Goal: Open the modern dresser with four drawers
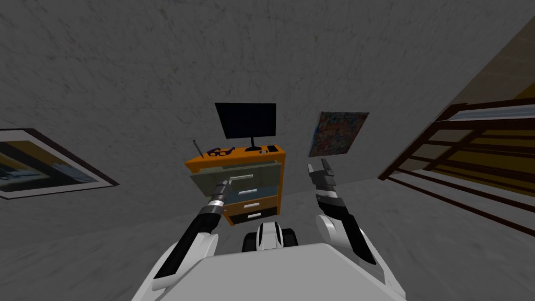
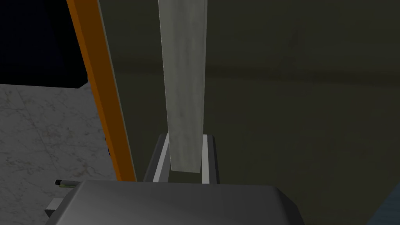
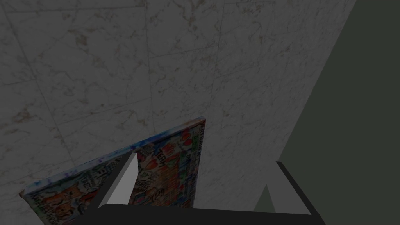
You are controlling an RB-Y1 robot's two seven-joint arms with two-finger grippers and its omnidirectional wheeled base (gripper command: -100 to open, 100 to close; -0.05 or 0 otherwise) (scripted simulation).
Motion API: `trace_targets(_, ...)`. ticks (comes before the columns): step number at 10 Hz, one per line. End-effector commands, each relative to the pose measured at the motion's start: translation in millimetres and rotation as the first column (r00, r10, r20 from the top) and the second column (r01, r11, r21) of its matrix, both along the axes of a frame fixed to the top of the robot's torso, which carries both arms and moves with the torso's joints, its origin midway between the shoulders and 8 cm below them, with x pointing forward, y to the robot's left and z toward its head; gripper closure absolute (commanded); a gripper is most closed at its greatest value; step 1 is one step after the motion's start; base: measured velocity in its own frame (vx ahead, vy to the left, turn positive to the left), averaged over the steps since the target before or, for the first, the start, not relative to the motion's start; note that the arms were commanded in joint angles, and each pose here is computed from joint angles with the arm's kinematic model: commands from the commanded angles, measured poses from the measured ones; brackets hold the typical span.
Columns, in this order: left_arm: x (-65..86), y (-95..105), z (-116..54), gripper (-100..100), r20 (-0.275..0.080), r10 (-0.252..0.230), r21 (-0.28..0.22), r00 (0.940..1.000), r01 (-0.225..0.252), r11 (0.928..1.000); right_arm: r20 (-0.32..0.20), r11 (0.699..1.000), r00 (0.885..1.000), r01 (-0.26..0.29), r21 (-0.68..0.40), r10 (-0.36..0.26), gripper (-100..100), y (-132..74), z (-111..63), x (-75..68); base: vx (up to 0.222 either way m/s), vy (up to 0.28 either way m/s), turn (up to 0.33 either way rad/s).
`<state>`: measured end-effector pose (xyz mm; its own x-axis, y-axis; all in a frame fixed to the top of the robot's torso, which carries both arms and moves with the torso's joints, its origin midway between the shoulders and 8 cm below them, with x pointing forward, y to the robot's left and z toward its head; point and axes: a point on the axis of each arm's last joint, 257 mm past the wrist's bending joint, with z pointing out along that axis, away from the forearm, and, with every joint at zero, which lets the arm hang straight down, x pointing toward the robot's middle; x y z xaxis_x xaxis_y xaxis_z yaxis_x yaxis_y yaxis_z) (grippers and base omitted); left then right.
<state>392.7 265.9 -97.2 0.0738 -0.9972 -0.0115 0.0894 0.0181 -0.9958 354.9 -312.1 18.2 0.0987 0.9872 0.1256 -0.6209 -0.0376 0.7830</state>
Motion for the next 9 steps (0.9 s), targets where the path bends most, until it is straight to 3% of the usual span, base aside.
trace_targets(1, -2.0, -0.4, -1.3, 100, -0.006, 0.000, 0.000, 1.0000, 0.000, 1.0000, 0.000, 1.000, 1.000, 0.000, 0.000, 0.000, 0, 0.0, 0.0, 0.0, -0.089, -0.023, 0.012)
trace_targets(4, -7.2, -2.7, -3.9, 100, -0.017, -0.007, 0.000, 0.9998, 0.007, 1.0000, 0.000, 1.000, 1.000, 0.000, 0.000, 0.000, 0, 0.0, 0.0, 0.0, -0.186, -0.016, 0.021)
trace_targets(5, -4.2, -1.4, 11.1, -100, -0.006, -0.005, 0.000, 1.0000, 0.005, 1.0000, 0.000, 1.000, 1.000, 0.000, 0.000, 0.000, 0, 0.0, 0.0, 0.0, -0.096, -0.014, 0.003)
trace_targets(9, -2.5, -0.3, 26.7, -100, -0.009, -0.004, 0.000, 0.9999, 0.004, 1.0000, 0.000, 1.000, 1.000, 0.000, 0.000, 0.000, 0, -0.1, -0.1, -0.1, 0.018, 0.003, -0.004)
